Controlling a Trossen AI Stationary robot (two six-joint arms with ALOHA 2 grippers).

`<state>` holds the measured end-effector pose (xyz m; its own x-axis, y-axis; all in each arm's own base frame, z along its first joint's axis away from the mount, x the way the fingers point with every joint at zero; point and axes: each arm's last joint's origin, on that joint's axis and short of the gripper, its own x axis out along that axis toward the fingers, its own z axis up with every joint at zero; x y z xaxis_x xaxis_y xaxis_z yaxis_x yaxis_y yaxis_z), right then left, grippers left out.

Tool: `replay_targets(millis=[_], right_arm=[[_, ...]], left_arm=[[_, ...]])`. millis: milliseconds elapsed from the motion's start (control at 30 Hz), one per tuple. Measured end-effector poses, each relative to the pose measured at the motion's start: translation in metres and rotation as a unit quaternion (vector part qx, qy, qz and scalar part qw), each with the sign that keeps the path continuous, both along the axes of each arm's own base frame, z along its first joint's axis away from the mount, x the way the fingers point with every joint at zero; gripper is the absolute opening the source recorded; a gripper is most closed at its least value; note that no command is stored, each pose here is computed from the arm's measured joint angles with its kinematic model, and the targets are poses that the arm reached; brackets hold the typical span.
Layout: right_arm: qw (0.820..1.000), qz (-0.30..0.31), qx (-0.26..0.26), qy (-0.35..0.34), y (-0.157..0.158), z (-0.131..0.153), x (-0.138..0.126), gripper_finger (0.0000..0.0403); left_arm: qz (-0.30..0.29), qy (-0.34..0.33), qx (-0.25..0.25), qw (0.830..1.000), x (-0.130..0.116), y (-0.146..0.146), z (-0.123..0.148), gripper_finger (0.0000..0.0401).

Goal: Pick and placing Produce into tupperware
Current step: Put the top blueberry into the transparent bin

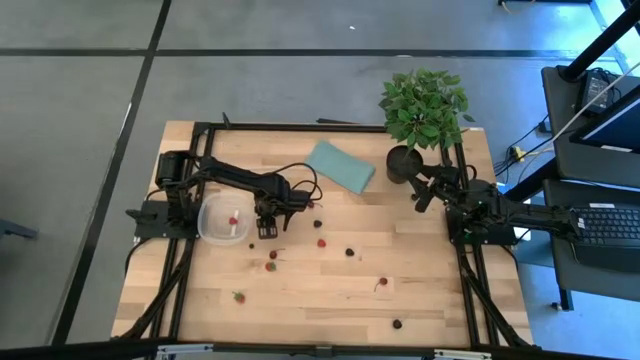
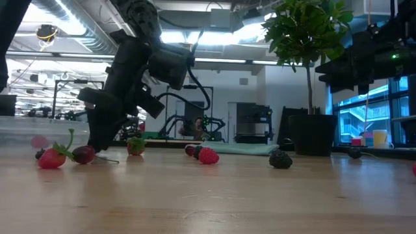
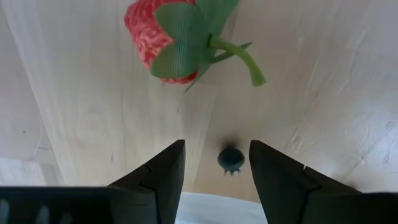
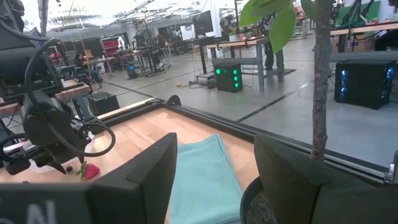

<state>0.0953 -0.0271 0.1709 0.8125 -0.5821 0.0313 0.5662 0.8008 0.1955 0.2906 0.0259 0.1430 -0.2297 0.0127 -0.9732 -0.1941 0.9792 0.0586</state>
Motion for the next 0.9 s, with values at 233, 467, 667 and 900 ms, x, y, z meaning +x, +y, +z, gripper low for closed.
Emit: replay_targets(millis=[233,467,667,900], right_arm=[[1.000,0.000,0.000,0.000,0.000,0.000,0.000,0.0217],[1.000,0.000,0.000,0.001,0.000,0.000,0.000,0.0217],[1.000,0.000,0.000,0.001,0.000,0.000,0.000,0.0217],[1.000,0.000,0.000,0.001,0.000,0.000,0.000,0.0217]], left_arm=[[0.000,0.000,-0.002,1.000,0.000,0.000,0.000,0.0173],[0.003,-0.001,-0.024,1.000,0.000,-0.003,0.000,0.0173],[0.003,0.006,-0.021,1.000,-0.004,-0.003,-0.004,0.0173],[0.000,0.006,-0.017,1.000,-0.009,-0.004,-0.011,0.0173]])
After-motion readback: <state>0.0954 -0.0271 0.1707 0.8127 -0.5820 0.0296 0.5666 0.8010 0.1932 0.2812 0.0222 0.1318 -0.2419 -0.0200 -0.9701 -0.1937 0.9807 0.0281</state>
